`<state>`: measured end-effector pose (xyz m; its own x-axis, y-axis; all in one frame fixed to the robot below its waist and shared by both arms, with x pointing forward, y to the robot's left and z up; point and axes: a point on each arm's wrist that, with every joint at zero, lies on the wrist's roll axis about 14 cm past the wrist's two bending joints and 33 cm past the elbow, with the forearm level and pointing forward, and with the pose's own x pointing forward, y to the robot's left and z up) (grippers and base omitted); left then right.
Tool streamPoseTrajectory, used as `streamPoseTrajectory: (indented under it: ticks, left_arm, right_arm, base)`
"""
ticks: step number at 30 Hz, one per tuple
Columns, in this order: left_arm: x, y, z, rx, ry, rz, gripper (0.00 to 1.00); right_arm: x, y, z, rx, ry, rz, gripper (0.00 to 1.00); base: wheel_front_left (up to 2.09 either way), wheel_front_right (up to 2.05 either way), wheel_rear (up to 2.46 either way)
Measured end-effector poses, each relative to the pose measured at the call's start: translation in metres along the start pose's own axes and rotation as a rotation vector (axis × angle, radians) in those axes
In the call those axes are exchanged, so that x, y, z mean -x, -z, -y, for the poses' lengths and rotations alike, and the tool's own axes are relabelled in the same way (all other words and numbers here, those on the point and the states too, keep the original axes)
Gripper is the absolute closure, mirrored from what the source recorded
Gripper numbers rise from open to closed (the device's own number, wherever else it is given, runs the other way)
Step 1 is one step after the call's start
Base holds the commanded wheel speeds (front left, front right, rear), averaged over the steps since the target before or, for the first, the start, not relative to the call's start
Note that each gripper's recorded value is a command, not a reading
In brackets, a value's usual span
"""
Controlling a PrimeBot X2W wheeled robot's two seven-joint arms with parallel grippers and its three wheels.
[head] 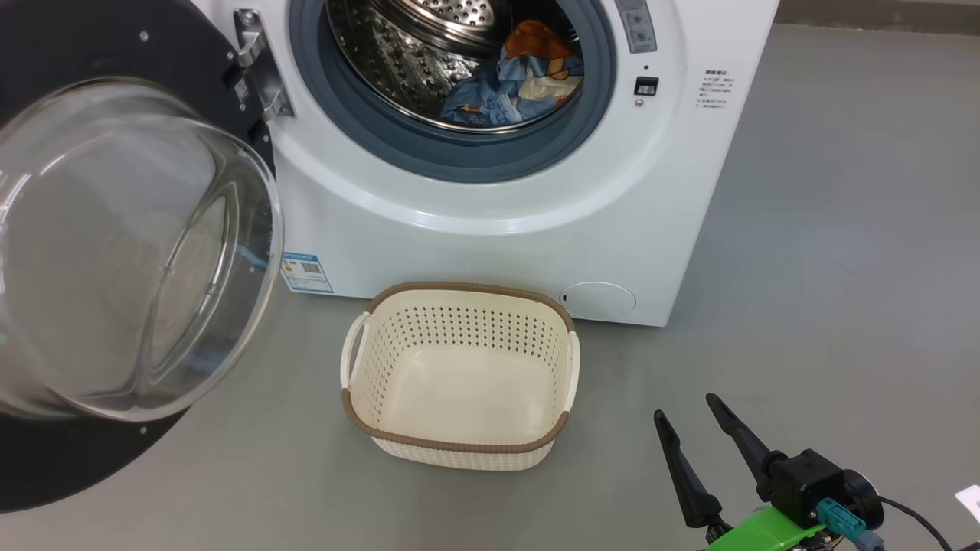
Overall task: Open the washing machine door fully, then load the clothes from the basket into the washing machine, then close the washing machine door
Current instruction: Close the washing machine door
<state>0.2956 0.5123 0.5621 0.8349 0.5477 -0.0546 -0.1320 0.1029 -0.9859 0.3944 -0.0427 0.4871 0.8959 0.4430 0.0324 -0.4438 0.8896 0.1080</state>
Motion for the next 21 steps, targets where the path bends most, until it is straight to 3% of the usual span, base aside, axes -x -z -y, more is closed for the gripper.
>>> streamPoseTrajectory:
  ticks: [14,21]
  left_arm:
    - [0.005,0.015,-0.009,-0.063,-0.027,-0.103,1.0]
    - [0.015,0.021,-0.011,-0.04,-0.014,-0.18,1.0]
  right_arm:
    - [-0.001,0.004,0.001,-0.006,0.0,-0.012,0.0]
    - [-0.003,0.007,-0.004,-0.008,-0.013,-0.019,0.0]
  base:
    - [0.0,0.0,0.0]
    - [0.0,0.0,0.0]
